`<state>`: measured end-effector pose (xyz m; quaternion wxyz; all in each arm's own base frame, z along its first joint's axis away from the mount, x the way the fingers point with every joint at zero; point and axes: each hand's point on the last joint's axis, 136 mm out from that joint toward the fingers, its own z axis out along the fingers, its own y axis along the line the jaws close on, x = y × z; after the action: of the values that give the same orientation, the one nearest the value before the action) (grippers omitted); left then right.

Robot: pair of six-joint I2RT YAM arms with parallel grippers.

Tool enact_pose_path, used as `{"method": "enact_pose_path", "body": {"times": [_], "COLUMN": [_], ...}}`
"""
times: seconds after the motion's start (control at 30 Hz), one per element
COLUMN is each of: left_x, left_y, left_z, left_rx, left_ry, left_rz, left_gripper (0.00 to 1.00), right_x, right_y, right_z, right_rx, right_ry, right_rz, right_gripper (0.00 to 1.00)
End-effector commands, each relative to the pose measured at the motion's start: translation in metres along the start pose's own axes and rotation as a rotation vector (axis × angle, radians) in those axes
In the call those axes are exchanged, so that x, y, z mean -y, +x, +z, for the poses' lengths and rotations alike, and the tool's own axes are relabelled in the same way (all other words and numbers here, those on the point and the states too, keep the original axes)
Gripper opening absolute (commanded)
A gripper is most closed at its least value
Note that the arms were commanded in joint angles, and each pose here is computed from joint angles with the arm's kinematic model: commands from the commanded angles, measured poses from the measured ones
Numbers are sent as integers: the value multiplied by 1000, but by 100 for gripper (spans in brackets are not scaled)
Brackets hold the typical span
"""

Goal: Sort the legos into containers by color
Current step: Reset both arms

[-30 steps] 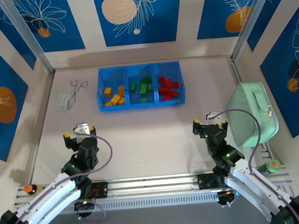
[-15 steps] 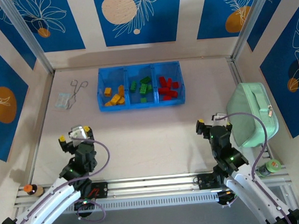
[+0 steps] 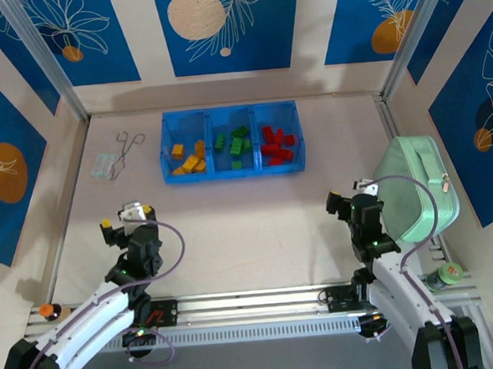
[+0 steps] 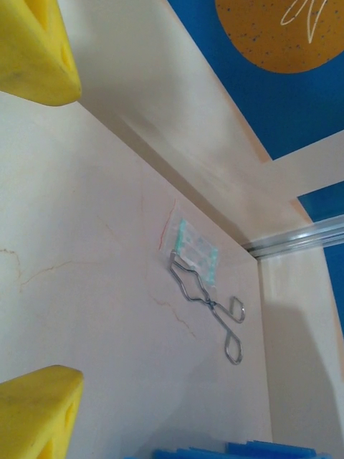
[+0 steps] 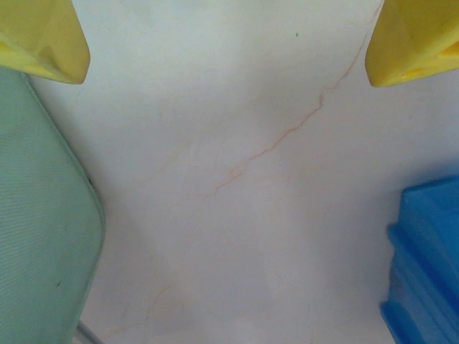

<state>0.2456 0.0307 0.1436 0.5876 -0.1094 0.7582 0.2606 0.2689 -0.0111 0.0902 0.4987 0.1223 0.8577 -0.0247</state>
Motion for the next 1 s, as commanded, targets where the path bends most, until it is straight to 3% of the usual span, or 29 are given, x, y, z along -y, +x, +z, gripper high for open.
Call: {"method": "enact_pose_path", "body": {"times": [0.0, 0.67, 0.97], "left_x": [5, 11, 16], "left_y": [-10, -11, -14], "left_z": [5, 37, 45], "left_rx": [17, 15, 64], "left_ry": [22, 21, 44], "left_rz": [-49, -121, -156], "left_gripper": [93, 93, 93], "right_x": [-15, -29, -33], "right_y": [-31, -56, -63], "right_z": [5, 34, 39], "right_rx": [75, 172, 221], "right_ry": [-58, -73, -88], "right_rz": [22, -37, -39], "right_gripper": [99, 99, 99]}}
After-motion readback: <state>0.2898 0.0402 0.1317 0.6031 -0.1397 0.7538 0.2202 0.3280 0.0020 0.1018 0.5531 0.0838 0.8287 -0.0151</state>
